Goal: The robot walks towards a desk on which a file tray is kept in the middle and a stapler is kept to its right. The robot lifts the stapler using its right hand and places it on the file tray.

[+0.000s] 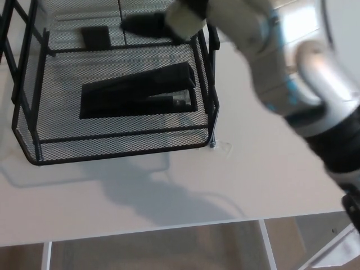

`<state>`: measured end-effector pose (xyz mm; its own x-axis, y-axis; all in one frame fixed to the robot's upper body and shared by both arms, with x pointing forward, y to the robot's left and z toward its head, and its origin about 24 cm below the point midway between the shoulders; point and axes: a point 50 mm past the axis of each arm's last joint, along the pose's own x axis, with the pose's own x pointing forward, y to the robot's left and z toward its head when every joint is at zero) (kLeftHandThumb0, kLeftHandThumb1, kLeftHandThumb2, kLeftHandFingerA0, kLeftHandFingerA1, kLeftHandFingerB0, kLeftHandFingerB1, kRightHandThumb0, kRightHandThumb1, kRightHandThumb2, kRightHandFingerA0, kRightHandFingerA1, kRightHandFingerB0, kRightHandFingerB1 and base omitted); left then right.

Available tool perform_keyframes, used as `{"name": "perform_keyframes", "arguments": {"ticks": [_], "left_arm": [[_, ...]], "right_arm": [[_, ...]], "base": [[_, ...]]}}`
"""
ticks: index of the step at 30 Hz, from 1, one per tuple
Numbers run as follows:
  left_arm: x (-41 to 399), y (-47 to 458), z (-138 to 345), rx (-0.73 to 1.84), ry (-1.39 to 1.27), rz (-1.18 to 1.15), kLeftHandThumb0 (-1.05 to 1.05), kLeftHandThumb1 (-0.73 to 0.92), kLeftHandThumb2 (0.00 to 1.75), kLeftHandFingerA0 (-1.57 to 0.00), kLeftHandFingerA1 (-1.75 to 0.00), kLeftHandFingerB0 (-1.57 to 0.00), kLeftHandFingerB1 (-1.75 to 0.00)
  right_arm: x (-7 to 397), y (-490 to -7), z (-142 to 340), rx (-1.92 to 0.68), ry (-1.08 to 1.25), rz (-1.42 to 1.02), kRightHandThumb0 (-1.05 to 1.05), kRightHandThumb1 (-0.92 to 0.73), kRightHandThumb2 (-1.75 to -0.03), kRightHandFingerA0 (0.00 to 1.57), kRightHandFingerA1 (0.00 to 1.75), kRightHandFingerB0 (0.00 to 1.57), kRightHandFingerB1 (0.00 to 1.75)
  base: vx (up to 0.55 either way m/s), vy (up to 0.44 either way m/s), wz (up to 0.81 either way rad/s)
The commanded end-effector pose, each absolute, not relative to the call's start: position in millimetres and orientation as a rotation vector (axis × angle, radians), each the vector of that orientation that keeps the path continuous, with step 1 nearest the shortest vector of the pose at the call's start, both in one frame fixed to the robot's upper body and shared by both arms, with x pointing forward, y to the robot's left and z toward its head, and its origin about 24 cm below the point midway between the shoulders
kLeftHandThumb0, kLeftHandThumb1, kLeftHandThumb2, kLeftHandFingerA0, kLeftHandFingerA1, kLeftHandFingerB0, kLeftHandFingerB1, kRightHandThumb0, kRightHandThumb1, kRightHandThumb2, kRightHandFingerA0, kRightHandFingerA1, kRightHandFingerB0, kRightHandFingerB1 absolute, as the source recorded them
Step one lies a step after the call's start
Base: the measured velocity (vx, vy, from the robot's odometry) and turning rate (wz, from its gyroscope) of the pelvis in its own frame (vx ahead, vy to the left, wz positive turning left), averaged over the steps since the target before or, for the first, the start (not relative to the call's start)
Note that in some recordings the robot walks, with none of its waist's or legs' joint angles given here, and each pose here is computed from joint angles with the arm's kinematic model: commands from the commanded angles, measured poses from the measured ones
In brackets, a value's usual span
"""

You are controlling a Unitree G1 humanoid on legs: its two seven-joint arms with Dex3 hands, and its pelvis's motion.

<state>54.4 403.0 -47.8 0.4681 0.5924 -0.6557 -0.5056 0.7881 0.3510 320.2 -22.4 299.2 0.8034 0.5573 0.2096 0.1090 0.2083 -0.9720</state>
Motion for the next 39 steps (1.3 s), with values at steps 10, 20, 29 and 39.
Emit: {"name": "perform_keyframes", "arguments": {"ticks": [10, 20, 29, 39], "left_arm": [[47, 405, -47, 0.125, 0.827, 0.69, -0.71, 0.89, 0.68, -0.57, -0.46, -0.39, -0.38], [45, 402, -48, 0.118, 0.832, 0.696, -0.7, 0.72, 1.06, -0.52, -0.6, -0.34, -0.51], [47, 402, -47, 0.134, 0.834, 0.679, -0.69, 0.71, 1.04, -0.49, -0.58, -0.31, -0.51], [45, 404, -46, 0.134, 0.829, 0.673, -0.71, 0.71, 1.06, -0.48, -0.59, -0.3, -0.51]], "right_arm": [[216, -291, 332, -1.018, -0.387, -0.182, -0.68, -0.86, -0.65, 0.04, 0.32, 0.12, 0.26], [147, -411, 203, -0.675, 0.034, -0.663, -0.78, -0.84, -0.65, 0.17, 0.39, 0.14, 0.29], [109, -440, 70, -0.323, 0.217, -0.92, -0.95, -0.83, -0.66, 0.03, 0.58, 0.19, 0.43], [74, -408, -25, 0.118, 0.51, -1.048, -1.03, -0.7, -1.11, 0.0, 0.36, 0.0, 0.24]], "base": [[0.0, 0.0, 0.0], [0.0, 0.0, 0.0], [0.0, 0.0, 0.0], [0.0, 0.0, 0.0]]}}
